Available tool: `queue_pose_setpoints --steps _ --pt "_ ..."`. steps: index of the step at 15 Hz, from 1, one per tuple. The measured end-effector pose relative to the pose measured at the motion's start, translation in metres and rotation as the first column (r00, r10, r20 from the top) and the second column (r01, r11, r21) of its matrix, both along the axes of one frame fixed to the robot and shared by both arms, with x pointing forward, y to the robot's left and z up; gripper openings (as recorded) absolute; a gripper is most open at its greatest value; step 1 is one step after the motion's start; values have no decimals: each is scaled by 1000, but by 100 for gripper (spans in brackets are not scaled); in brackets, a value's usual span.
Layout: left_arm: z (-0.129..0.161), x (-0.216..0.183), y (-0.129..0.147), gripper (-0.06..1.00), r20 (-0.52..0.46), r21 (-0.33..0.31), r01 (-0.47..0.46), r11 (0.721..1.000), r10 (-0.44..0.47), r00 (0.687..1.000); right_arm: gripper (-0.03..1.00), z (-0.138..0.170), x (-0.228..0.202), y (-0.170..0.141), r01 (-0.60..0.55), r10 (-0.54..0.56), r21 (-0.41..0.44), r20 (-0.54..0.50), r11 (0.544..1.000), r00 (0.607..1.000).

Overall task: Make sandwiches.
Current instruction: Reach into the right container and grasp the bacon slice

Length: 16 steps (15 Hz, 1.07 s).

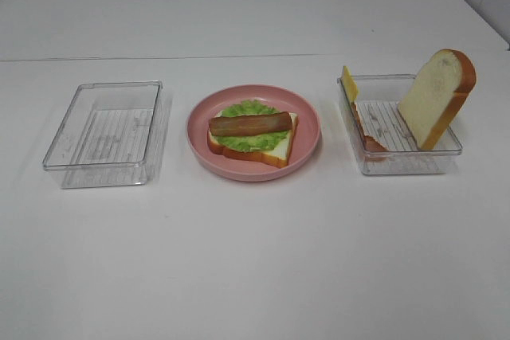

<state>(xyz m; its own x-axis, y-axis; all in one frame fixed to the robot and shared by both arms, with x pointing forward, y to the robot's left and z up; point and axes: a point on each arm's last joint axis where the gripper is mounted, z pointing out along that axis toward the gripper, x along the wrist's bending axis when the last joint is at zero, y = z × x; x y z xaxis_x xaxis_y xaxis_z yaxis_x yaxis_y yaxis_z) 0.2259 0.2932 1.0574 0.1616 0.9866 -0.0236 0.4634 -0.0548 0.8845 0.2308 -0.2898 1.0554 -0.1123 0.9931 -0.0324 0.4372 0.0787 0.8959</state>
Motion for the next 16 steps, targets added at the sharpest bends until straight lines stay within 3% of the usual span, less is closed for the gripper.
queue_pose_setpoints --steps 7,12,14,16 --pt "-3 6 0 72 36 -1 -9 1000 9 999 75 4 4 3 -5 4 64 16 998 1000" --pt "-3 6 0 72 35 0 -8 1000 8 999 75 24 51 0 41 -48 124 58 991 997" --pt "-4 7 0 72 32 1 -8 1000 8 999 75 24 84 -1 63 -63 130 -3 990 998" --pt "-4 7 0 72 32 1 -9 1000 9 999 75 17 126 0 86 -59 150 -176 985 983"
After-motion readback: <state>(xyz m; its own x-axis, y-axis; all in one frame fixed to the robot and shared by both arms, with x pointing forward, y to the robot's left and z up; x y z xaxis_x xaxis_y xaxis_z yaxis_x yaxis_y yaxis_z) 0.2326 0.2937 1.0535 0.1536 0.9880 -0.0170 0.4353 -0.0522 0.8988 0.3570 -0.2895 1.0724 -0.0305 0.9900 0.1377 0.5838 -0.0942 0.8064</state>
